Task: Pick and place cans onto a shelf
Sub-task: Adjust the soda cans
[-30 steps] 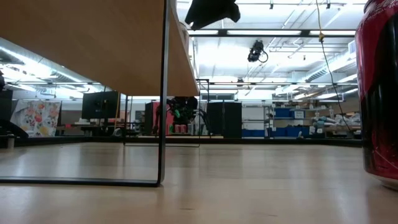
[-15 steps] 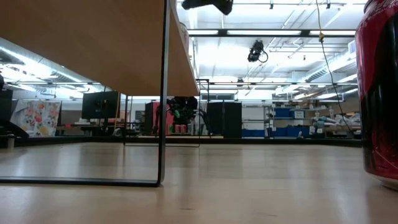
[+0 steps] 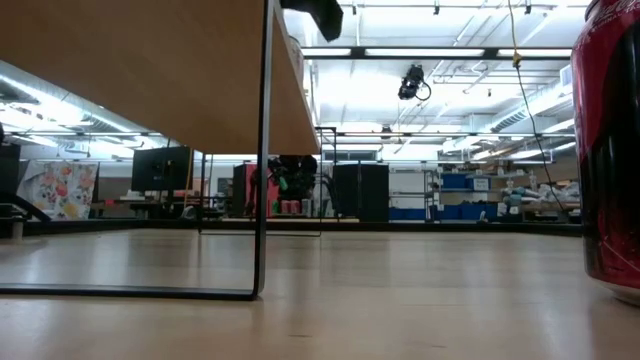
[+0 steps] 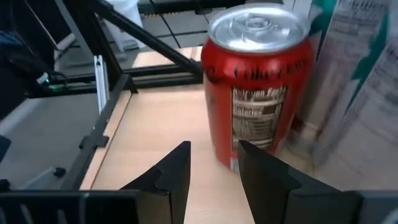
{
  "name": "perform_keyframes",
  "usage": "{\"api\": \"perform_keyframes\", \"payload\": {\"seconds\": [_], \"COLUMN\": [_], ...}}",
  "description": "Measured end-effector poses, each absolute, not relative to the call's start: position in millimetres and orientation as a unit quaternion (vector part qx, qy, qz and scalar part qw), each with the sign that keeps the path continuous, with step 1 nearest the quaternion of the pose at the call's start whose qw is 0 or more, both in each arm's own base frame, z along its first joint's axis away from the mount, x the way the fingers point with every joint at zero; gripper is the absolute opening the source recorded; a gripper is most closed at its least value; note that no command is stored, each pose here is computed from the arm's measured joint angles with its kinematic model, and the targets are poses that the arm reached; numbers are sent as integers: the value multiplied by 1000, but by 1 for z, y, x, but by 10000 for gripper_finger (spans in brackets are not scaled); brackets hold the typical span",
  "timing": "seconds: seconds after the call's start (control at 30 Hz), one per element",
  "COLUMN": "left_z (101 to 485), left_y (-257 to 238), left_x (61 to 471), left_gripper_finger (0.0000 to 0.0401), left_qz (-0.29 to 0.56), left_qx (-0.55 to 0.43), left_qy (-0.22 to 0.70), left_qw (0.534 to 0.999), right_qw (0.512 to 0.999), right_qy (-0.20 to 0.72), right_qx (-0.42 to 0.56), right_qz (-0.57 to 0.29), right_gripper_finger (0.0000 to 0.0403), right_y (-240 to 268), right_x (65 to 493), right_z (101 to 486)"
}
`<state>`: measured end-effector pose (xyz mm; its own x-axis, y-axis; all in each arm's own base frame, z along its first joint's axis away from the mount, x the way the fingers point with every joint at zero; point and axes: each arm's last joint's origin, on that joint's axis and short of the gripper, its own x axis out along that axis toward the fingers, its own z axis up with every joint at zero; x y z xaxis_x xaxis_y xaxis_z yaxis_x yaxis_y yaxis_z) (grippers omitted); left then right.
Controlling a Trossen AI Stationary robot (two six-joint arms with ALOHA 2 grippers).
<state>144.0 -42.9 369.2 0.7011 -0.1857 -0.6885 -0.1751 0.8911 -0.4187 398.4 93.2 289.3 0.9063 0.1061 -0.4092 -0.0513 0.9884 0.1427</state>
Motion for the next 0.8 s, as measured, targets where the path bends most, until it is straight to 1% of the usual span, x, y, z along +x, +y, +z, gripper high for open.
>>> {"api": "perform_keyframes", "payload": {"seconds": [0.13,0.3,0.5,0.8], "left_z": [370,367,363,362], "left_y": [-49,-57,-61,-61], "left_x": [142,147,153,155], "left_gripper_finger": [258,258,258,258], "left_qz": [2,-11,-3,4], "left_qx": [-229,-224,-235,-236], "left_qy": [381,390,402,403], "left_qw": [896,893,885,884], "right_qw": [978,976,980,984], "right_qy": [193,200,191,175], "right_qx": [65,49,36,12], "right_qz": [47,67,48,40], "right_gripper_finger": [141,141,141,141], "right_y": [95,101,100,84], "right_x": [402,415,417,421], "right_z": [285,269,271,273]}}
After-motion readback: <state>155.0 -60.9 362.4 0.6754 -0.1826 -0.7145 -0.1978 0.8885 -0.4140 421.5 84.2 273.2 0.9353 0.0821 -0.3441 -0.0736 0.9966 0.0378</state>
